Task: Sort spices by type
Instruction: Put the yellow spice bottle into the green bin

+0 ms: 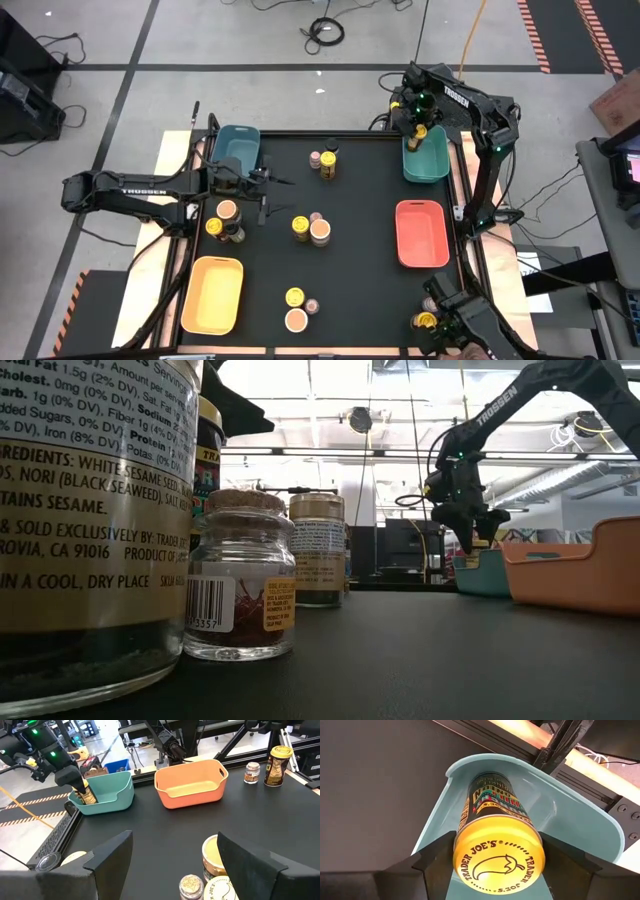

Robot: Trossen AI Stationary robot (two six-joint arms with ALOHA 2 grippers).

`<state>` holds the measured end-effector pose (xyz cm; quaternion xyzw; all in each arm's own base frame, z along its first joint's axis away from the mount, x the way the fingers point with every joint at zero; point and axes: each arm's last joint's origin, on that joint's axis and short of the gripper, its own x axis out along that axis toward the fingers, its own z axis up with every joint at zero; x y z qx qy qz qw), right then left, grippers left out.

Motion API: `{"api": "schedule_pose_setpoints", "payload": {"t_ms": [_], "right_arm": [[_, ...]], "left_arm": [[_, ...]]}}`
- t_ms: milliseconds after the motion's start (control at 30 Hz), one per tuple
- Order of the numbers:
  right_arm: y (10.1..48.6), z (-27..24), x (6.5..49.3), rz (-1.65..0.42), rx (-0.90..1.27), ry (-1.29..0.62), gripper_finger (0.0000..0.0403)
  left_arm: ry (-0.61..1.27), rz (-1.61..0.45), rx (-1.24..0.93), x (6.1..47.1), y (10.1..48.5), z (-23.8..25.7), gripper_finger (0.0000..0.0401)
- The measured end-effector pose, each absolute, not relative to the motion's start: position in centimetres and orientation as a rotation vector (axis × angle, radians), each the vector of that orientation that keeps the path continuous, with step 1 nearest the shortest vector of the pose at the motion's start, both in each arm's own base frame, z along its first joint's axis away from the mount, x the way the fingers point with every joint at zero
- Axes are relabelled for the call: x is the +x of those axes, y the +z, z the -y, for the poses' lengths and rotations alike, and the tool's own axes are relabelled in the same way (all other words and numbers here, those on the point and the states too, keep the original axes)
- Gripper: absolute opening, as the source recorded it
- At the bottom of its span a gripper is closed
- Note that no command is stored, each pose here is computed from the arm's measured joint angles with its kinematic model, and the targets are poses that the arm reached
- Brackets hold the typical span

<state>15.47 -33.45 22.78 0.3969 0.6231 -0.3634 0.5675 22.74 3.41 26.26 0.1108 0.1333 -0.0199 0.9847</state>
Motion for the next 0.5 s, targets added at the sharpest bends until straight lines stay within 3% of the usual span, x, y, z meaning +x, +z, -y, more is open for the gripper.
{"api": "schedule_pose_setpoints", "payload": {"t_ms": [200, 500], "right_arm": [[22.78, 33.4, 15.58, -1.469, 0.922, -0.847, 0.0274], [22.81, 33.02, 15.75, -1.5, 0.928, -0.839, 0.0354]], "left_arm": [[-0.04, -0.268, 0.223, 22.74, 26.26, -3.41, 0.029], [-0.04, -0.268, 0.223, 22.74, 26.26, -3.41, 0.029]]}}
